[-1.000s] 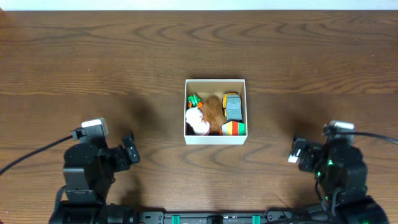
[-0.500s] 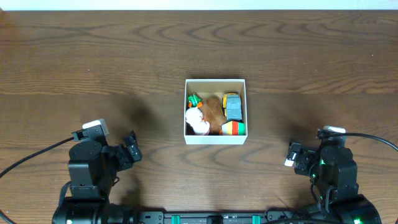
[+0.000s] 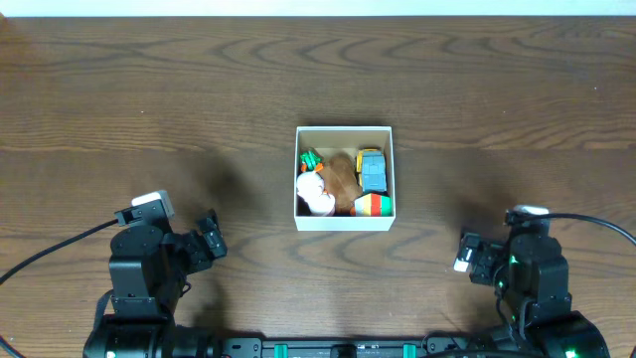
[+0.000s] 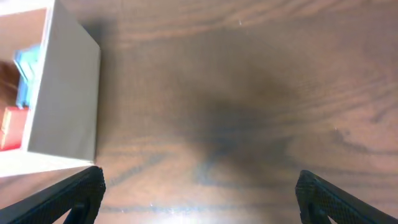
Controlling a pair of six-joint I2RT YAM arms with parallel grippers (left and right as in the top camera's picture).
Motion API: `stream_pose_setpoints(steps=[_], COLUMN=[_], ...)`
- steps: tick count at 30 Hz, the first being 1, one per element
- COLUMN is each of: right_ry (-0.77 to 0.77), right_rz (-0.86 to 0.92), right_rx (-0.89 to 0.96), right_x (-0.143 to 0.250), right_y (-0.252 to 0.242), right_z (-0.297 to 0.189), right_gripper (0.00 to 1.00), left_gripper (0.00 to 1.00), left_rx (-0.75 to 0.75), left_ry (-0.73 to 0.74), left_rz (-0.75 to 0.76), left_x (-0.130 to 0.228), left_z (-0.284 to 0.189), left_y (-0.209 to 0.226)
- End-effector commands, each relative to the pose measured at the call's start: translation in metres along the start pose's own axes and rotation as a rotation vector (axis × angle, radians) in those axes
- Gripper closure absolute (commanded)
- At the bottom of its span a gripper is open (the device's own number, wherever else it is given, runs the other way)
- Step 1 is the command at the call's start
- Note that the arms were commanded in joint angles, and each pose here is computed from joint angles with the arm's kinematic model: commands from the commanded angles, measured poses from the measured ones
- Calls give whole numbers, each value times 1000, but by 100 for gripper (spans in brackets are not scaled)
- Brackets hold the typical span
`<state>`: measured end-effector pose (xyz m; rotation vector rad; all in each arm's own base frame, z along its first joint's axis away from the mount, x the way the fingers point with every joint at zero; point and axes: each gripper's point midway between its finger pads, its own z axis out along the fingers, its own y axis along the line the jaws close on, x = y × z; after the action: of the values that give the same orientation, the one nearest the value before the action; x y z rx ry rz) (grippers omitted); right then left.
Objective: Pack container
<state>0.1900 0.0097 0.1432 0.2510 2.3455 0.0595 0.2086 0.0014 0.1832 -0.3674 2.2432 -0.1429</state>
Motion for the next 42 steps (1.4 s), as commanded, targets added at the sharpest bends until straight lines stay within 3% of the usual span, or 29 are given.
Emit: stream_pose_setpoints(steps=[1,5,12,24,28,34,42], right_ry=[27,-53,-297,-648,-757,-757,-709], right_rz=[11,2,-213,-192,-267,-361,-361], right_rx=[5,-38,-205,-330,-315,-253,-265], right_x=[7,-8,-20,-45,-52,-48,-39], right_y=[-2,5,28,46,48,44,46], right_z=[-1,-5,-19,7,11,18,25], right_gripper=[1,1,1,1,1,1,1], left_gripper=[2,2,2,2,2,2,2], left_rx=[-4,-4,-4,-4,-4,-4,-4], left_ry=[7,6,7,7,7,7,7], left_rz=[-11,-11,-11,-11,-11,-11,-11], left_x=[1,1,1,1,1,1,1], left_z=[1,1,1,1,1,1,1], left_y=[1,1,1,1,1,1,1])
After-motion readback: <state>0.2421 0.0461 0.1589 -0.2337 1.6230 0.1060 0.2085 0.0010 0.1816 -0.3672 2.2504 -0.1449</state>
